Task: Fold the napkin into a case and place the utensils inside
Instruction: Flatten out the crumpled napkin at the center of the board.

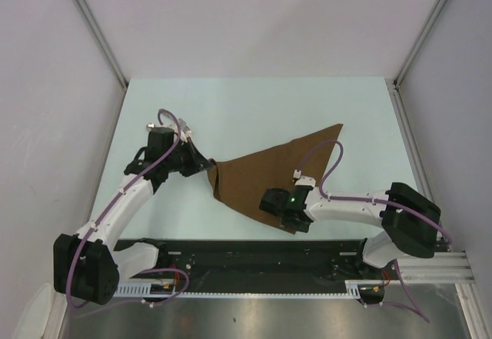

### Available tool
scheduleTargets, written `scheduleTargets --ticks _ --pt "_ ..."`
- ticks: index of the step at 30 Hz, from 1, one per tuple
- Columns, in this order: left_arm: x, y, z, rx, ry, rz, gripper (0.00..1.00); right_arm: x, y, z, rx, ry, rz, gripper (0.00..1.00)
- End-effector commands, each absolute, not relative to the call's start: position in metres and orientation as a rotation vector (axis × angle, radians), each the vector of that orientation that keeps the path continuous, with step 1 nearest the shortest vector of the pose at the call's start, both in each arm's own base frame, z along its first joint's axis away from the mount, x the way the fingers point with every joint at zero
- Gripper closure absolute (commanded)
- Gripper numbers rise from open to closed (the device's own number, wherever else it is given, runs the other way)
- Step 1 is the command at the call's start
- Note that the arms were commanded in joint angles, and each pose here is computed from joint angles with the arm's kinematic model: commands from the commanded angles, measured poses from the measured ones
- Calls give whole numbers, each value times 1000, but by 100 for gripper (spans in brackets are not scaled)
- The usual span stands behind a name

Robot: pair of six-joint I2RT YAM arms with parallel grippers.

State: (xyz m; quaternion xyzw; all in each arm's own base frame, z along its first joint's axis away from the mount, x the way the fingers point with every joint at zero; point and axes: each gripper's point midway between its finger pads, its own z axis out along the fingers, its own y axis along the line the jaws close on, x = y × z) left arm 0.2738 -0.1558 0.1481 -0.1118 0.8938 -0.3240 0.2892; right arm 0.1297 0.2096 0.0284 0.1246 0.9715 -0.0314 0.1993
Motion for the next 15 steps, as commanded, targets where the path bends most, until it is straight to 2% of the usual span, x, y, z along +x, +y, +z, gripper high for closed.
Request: scheduleTargets --ticks 1,10,13,14,15 --pt "270 -157 156 -244 2352 -869 100 138 206 32 454 2641 -105 57" --pt "268 -156 155 -221 2366 -858 100 120 205 0 429 2705 -191 57" --pt "269 -155 157 -214 2359 -851 100 124 207 -1 424 2684 -191 67" --pt "269 -155 157 -209 2357 -850 100 128 207 0 430 2670 -184 78" --pt "270 -155 158 -205 2352 -848 100 136 206 6 430 2633 -180 84"
